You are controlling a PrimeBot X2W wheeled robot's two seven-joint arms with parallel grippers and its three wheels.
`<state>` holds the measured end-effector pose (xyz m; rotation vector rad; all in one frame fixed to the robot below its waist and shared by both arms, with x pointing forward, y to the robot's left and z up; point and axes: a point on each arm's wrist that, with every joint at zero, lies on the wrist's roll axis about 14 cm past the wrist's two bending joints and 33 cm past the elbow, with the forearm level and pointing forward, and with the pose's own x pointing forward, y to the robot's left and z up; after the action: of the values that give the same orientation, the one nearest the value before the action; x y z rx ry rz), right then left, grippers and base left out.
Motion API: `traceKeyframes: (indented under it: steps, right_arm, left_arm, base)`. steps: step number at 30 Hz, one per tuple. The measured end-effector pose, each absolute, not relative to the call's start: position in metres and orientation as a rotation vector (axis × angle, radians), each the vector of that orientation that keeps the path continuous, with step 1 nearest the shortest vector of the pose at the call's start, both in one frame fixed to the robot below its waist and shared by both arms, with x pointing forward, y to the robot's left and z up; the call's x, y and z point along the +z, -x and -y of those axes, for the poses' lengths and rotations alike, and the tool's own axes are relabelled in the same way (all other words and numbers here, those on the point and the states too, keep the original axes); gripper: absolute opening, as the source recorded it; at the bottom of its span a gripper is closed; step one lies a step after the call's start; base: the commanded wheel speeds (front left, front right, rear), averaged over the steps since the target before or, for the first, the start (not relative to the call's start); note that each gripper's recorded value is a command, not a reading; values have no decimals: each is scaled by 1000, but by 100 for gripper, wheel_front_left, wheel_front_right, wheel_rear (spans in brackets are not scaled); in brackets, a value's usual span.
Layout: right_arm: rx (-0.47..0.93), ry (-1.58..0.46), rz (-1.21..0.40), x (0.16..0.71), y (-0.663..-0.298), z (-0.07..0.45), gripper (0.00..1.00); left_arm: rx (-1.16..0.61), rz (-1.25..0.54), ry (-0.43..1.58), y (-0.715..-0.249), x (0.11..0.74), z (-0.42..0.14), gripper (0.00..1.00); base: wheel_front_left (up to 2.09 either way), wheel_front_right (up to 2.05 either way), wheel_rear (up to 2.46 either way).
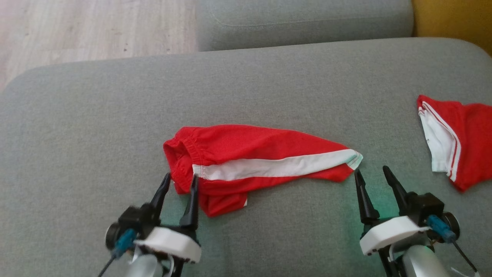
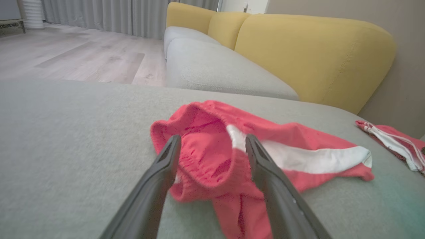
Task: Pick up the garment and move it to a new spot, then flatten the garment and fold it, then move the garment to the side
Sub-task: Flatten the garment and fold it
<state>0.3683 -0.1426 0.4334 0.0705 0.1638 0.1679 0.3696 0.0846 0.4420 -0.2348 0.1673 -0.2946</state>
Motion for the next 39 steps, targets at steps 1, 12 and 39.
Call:
traceKeyframes:
  steps: [1, 12, 39]
  right_arm:
    - [163, -70, -164, 434, -369, 144, 100]
    - [140, -74, -212, 418, -364, 152, 100]
    - [202, -182, -294, 395, -367, 121, 100]
  left_arm:
    - [-311, -159, 242, -375, 446, -80, 100]
    - [-390, -299, 270, -380, 413, -52, 100]
    - [-264, -236, 280, -396, 422, -94, 0]
  base:
    - [0, 0, 0]
    - [0, 0, 0]
    - [0, 0, 0]
